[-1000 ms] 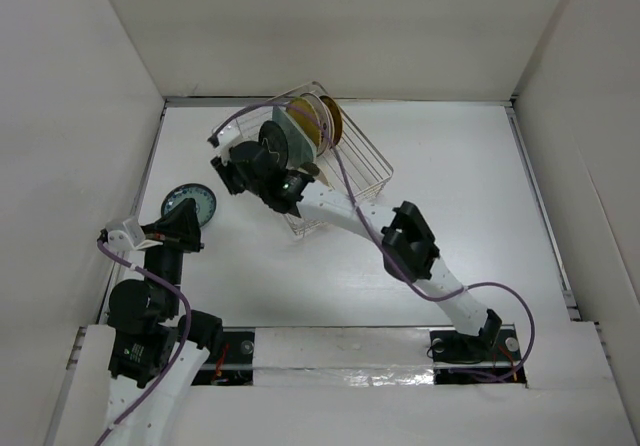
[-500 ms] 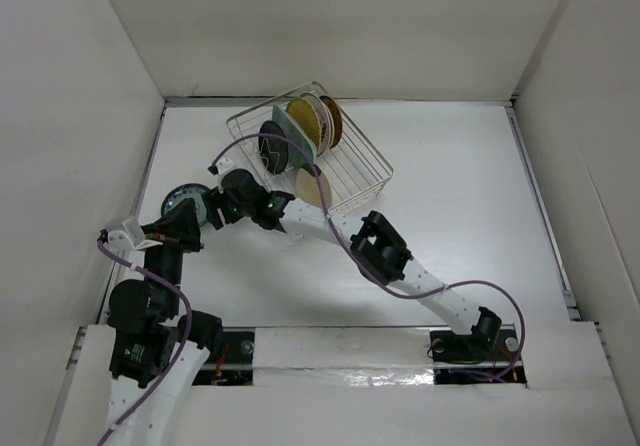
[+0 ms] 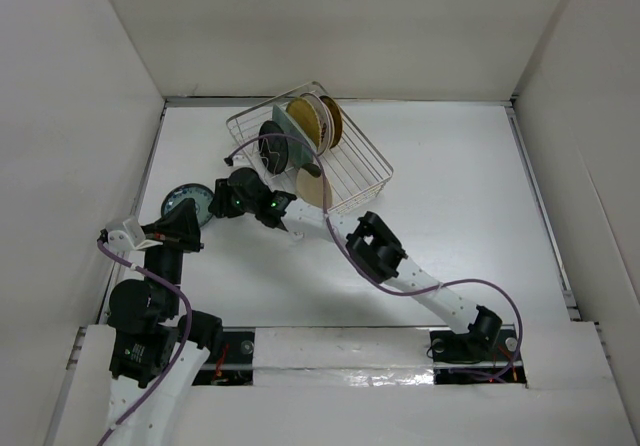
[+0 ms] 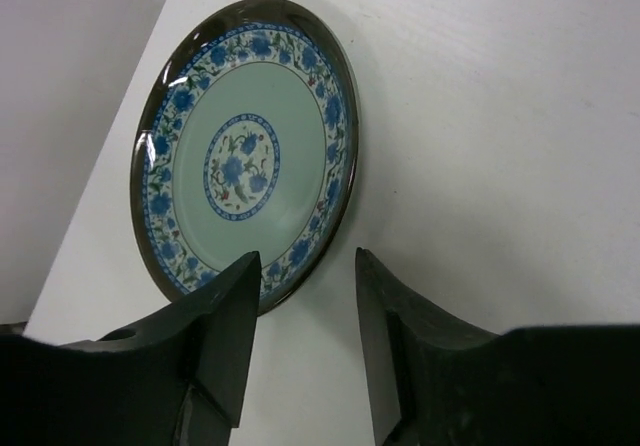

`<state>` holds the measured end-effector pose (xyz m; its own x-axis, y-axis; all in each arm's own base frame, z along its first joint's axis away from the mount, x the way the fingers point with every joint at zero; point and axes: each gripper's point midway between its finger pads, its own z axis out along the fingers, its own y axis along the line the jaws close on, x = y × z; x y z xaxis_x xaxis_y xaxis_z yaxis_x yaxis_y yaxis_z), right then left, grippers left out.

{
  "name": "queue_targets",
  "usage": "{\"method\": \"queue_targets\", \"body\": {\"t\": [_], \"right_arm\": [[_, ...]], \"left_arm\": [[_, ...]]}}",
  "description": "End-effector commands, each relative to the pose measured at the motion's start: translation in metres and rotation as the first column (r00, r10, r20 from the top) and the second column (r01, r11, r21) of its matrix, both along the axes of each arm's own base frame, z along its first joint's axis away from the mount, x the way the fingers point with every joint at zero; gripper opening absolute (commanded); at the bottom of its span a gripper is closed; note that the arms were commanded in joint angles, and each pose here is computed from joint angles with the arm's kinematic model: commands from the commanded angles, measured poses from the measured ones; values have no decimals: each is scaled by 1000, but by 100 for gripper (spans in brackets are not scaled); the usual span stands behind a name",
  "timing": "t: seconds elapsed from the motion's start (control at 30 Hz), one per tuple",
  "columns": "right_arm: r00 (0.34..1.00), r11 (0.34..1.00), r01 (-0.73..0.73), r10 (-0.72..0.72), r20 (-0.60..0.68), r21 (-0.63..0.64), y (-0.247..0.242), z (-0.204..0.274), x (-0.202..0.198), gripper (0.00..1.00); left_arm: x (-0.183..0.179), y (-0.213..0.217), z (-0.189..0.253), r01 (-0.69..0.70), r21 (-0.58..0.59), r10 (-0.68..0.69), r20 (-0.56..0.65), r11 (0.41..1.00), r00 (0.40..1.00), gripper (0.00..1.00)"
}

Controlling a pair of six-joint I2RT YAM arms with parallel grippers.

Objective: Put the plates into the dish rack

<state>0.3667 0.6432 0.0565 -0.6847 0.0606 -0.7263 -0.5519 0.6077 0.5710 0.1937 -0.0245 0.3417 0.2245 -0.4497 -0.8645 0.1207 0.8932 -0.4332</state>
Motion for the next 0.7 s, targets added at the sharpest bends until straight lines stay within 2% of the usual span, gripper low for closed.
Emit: {"method": "queue_targets", "body": {"t": [0.0,0.27,0.5,0.57,0.63,0.67], "right_arm": [[1000,994,-2,4,-19,110,16,18,-3,40],[999,991,-20,26,-47,130,16,19,-4,24],[997,986,-46,55,-57,158,18,21,-10,0],[997,979,-57,65,-37,197,18,41,-12,0],[998,977,-59,64,-15,205,12,39,-15,0],[998,970,-63,61,18,236,10,68,-15,0]], "left_arm": [[-2,1,10,-3,-21,4,48,1000,999,5],[-4,5,11,-20,-29,22,55,999,998,5],[-1,5,9,-23,-20,24,40,1000,999,5],[0,4,8,-23,-20,24,36,1000,999,5],[1,5,7,-27,-17,27,31,999,999,5],[2,5,6,-27,-16,27,28,1000,999,5]]}}
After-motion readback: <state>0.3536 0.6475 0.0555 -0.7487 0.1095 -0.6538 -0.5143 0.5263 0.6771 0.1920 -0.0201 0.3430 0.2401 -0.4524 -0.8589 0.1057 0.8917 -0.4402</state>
